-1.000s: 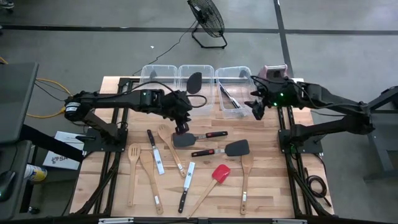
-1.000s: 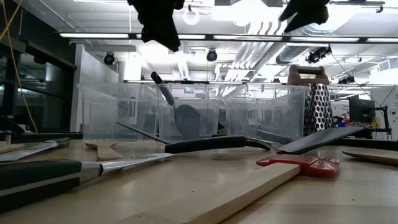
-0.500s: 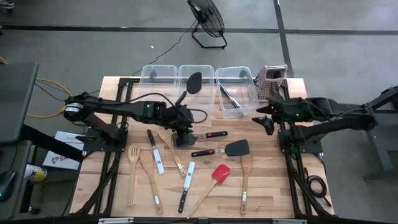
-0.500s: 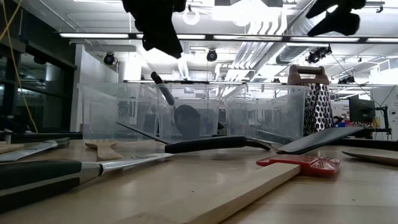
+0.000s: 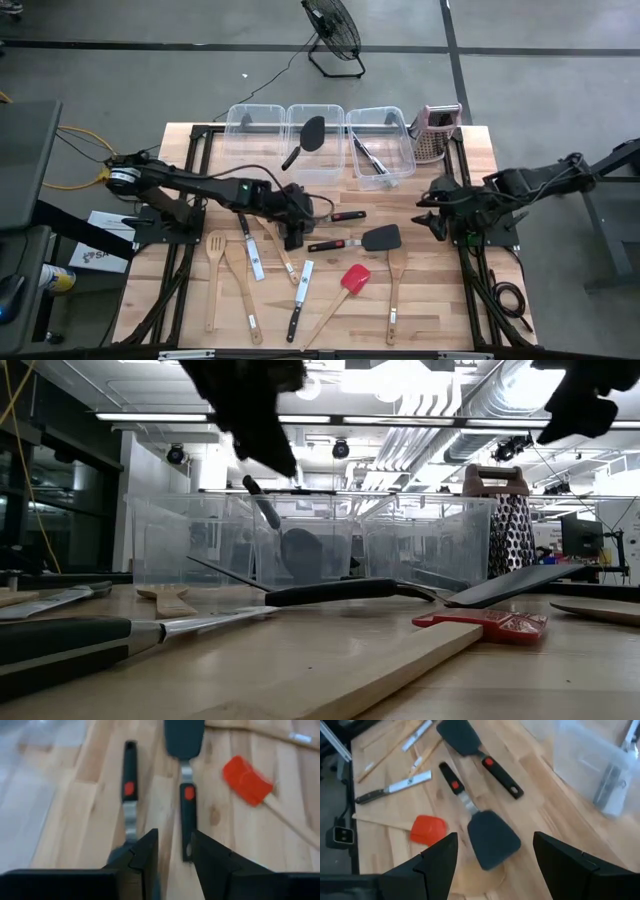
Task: Pick & Place Kitchen Items
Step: Put the black spatula into the transparent middle bin
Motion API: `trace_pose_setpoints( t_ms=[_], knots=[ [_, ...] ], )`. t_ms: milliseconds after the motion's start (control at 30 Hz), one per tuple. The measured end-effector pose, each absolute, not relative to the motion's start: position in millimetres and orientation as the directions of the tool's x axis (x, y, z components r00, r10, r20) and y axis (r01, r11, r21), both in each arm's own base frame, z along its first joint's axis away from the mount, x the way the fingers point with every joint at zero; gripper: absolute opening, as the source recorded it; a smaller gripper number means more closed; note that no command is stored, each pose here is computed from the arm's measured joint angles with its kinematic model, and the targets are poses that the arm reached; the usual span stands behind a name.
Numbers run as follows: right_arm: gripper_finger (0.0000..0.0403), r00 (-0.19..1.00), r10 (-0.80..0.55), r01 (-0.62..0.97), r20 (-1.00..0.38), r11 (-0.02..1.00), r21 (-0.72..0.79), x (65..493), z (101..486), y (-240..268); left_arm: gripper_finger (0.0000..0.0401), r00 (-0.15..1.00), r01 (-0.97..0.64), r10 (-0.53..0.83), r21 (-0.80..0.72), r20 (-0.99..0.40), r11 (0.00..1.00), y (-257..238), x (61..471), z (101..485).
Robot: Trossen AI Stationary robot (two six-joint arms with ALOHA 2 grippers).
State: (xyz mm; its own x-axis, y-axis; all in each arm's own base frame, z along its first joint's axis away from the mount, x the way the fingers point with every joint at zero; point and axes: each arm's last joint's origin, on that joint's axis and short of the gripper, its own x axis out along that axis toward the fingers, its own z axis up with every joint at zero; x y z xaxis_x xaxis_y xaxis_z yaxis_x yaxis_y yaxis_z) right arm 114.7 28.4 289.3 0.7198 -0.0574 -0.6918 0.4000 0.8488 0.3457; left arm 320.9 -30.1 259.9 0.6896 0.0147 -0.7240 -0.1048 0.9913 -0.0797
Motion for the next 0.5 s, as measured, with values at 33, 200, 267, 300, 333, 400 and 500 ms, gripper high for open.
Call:
trace_pose_setpoints(
  t_ms=[33,200,267,300,333,400,500],
  knots=[
    [0.0251,0.713,-0.054,0.405,-0.699,0.846,0.347,114,289,29,0.0129,0.68,-0.092,0.012,-0.069,-0.733,0.993,-32,322,256],
    [0.0251,0.702,-0.043,0.401,-0.711,0.849,0.345,111,288,31,0.0194,0.662,-0.017,-0.064,-0.1,-0.747,0.995,-44,338,233],
    [0.0251,0.696,-0.041,0.399,-0.717,0.852,0.339,109,287,31,0.0218,0.65,0.007,-0.101,-0.127,-0.753,0.992,-48,346,223],
    [0.0251,0.689,-0.04,0.399,-0.724,0.854,0.333,108,286,32,0.0228,0.634,0.003,-0.099,-0.125,-0.767,0.992,-49,348,218],
    [0.0251,0.685,-0.039,0.4,-0.727,0.855,0.33,108,286,32,0.0236,0.604,-0.003,-0.095,-0.121,-0.792,0.993,-49,346,212],
    [0.0251,0.68,-0.042,0.399,-0.732,0.858,0.322,107,286,32,0.0246,0.616,-0.002,-0.1,-0.129,-0.781,0.992,-53,352,206],
    [0.0251,0.677,-0.042,0.391,-0.735,0.866,0.31,107,285,32,0.025,0.6,0.001,-0.082,-0.102,-0.796,0.995,-56,354,197]
  ],
)
